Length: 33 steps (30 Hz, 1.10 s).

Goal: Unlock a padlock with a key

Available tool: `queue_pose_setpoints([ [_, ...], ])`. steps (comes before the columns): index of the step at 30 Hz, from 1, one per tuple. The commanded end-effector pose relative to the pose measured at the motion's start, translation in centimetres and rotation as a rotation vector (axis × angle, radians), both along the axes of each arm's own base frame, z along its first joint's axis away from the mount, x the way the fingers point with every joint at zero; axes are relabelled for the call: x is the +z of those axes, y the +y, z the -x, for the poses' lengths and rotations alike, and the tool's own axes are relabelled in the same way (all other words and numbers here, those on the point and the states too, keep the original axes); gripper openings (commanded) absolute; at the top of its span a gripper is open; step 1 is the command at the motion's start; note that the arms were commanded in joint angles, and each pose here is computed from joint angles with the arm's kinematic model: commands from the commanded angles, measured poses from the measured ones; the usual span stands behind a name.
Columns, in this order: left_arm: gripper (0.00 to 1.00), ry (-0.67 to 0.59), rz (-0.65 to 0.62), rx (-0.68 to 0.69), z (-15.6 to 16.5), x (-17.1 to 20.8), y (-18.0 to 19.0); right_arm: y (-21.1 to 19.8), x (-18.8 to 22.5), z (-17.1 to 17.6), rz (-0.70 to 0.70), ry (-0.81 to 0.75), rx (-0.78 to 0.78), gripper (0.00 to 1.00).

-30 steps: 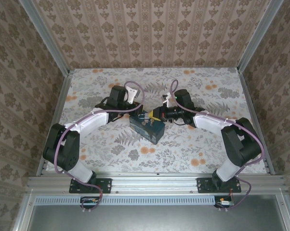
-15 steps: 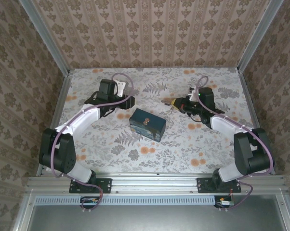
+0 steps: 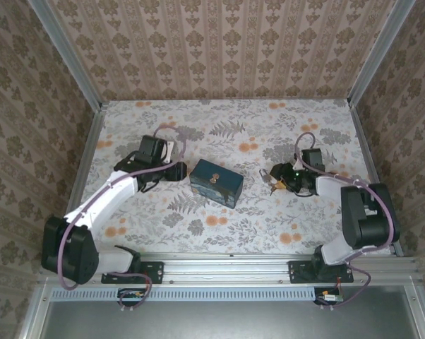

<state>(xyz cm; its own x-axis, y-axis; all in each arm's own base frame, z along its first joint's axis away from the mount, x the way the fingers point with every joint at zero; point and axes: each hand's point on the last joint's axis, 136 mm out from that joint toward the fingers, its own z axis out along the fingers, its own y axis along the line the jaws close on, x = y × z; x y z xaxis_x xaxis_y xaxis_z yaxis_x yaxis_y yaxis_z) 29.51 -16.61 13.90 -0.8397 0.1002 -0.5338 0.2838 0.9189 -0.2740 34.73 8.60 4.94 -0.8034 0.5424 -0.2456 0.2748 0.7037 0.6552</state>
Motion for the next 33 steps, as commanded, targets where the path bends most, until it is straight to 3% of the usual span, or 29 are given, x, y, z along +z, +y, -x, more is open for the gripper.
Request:
queue_pose_setpoints([
  [1, 0.56, 0.11, 0.005, 0.009, 3.6, -1.2, 0.3, -2.1, 3.1, 0.6, 0.291, -0.066, 0.117, 0.52],
  [3, 0.53, 0.142, 0.035, -0.042, 5.1, -1.6, -1.0, 0.6, 6.0, 0.3, 0.314, -0.185, 0.237, 0.53],
  [6, 0.52, 0.158, 0.078, -0.066, 5.9, -1.8, -2.6, 7.5, 9.4, 0.9, 0.173, -0.339, 0.463, 0.56],
  [9, 0.55, 0.15, 0.075, -0.024, 5.2, -1.8, -2.1, 12.8, 11.7, 3.3, 0.242, -0.5, 0.71, 0.69],
  [12, 0.57, 0.14, 0.084, 0.033, 3.9, -1.8, -0.7, 14.7, 12.6, 4.4, 0.334, -0.614, 0.839, 0.79],
  [14, 0.57, 0.13, 0.09, 0.067, 3.0, -1.6, 0.4, 15.3, 13.2, 4.8, 0.327, -0.656, 0.9, 1.0],
  [17, 0.57, 0.115, 0.095, 0.088, 2.3, -1.2, 1.3, 16.3, 13.7, 5.7, 0.325, -0.715, 1.0, 1.0],
  [25, 0.55, 0.109, 0.094, 0.073, 2.2, -1.0, 1.5, 17.7, 11.2, 5.5, 0.412, -0.692, 1.209, 1.0],
  [33, 0.54, 0.107, 0.091, 0.067, 2.3, -1.2, 1.6, 19.5, 8.5, 4.1, 0.485, -0.634, 1.269, 1.0],
])
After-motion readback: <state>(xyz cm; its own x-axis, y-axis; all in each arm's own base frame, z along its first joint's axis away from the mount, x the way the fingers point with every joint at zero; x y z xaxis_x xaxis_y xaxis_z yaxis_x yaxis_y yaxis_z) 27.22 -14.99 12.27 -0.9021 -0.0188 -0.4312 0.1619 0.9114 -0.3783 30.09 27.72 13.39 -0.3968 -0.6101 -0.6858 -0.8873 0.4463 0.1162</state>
